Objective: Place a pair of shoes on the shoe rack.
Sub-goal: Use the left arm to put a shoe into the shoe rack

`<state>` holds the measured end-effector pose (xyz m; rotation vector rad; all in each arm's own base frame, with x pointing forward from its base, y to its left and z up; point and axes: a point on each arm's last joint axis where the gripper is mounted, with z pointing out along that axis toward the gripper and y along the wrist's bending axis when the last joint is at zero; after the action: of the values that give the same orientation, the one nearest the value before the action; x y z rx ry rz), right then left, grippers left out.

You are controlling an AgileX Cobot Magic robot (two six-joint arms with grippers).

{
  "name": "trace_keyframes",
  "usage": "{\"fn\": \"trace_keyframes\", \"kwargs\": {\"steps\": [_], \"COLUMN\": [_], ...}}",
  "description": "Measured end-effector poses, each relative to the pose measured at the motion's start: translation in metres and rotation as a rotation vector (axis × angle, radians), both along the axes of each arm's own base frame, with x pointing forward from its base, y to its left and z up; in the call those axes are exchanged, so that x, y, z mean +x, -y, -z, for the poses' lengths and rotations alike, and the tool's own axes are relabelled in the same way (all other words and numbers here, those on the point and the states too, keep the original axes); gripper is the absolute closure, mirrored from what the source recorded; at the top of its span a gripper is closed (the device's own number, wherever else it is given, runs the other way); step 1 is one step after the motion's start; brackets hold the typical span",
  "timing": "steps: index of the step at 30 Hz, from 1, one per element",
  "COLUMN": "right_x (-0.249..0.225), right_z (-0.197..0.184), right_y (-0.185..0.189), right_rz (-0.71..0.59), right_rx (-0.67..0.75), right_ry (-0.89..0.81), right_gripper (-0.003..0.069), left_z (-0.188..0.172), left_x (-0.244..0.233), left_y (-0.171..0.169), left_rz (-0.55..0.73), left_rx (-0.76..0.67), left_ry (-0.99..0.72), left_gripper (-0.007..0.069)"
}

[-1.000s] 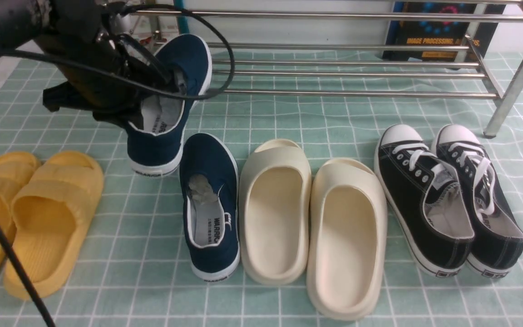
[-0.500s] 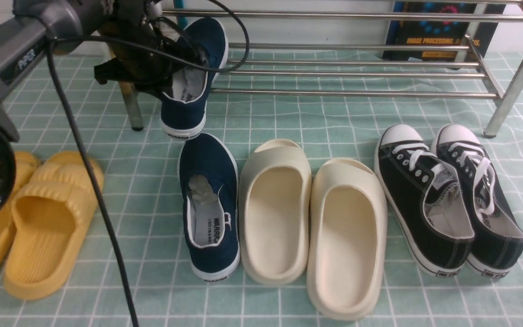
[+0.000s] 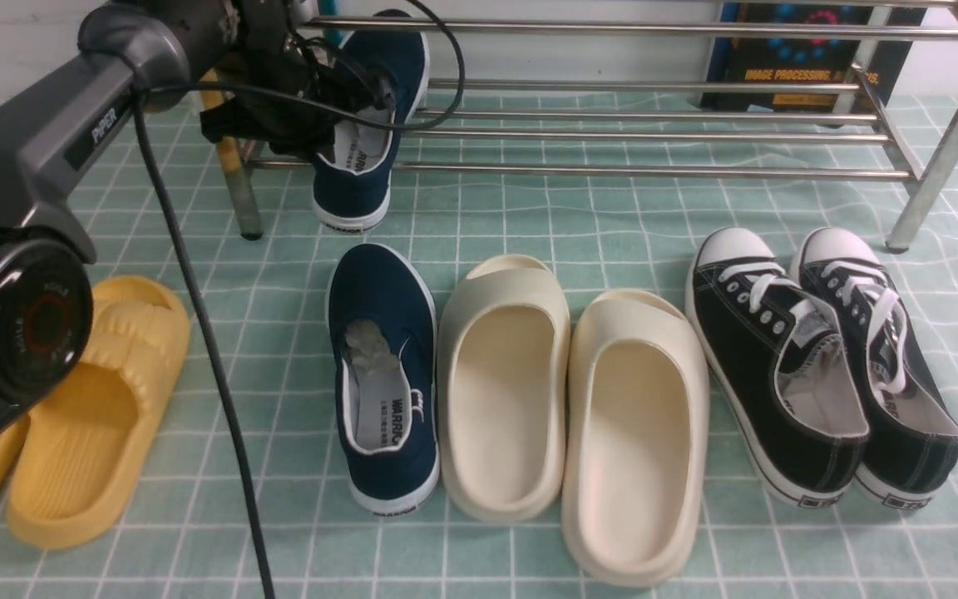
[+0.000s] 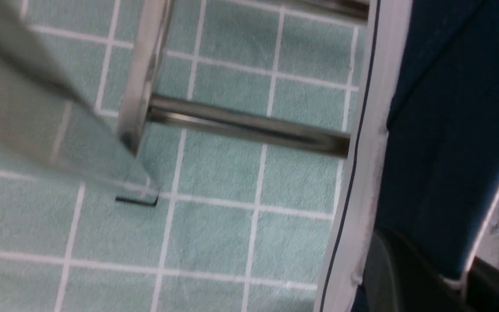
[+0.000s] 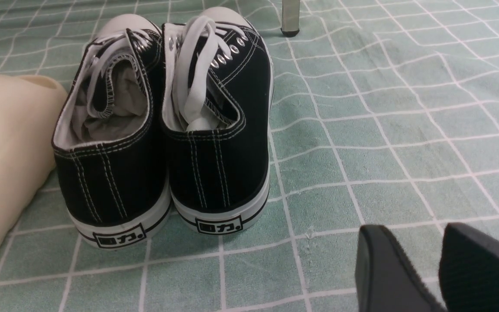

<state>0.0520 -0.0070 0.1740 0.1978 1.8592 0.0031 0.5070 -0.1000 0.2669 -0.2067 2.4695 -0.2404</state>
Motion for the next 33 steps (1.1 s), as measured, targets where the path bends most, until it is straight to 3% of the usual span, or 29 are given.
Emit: {"fn": "trace_keyframes", "kwargs": {"steps": [13, 19, 26, 30, 33], "right_x": [0.000, 0.000, 0.000, 0.000, 0.000], "right_z": [0.000, 0.000, 0.000, 0.000, 0.000], "right_y": [0.000, 0.000, 0.000, 0.000, 0.000], "right_rz": [0.000, 0.000, 0.000, -0.002, -0.005], "right_rx": [0.000, 0.000, 0.000, -0.005, -0.016], "right_ry": [0.000, 0.000, 0.000, -0.001, -0.002], "right_gripper": [0.0419, 0.0419, 0.0419, 0.0419, 0.0419], "left_z": [-0.001, -0.002, -0.012, -0.022, -0.049], "left_x": [0.001, 0.002, 0.001, -0.006, -0.022], "left_y": [0.000, 0.000, -0.001, -0.003, -0.010], "left_rz": [0.000, 0.000, -0.006, -0.010, -0.018], "left_rx": [-0.003, -0.005, -0.005, 0.012, 0.061], "left_ry": [0.017, 0.024, 0.056, 0.034, 0.028], "left_gripper": [0.0605, 0.0537, 0.0360, 0.0336, 0.0353]}}
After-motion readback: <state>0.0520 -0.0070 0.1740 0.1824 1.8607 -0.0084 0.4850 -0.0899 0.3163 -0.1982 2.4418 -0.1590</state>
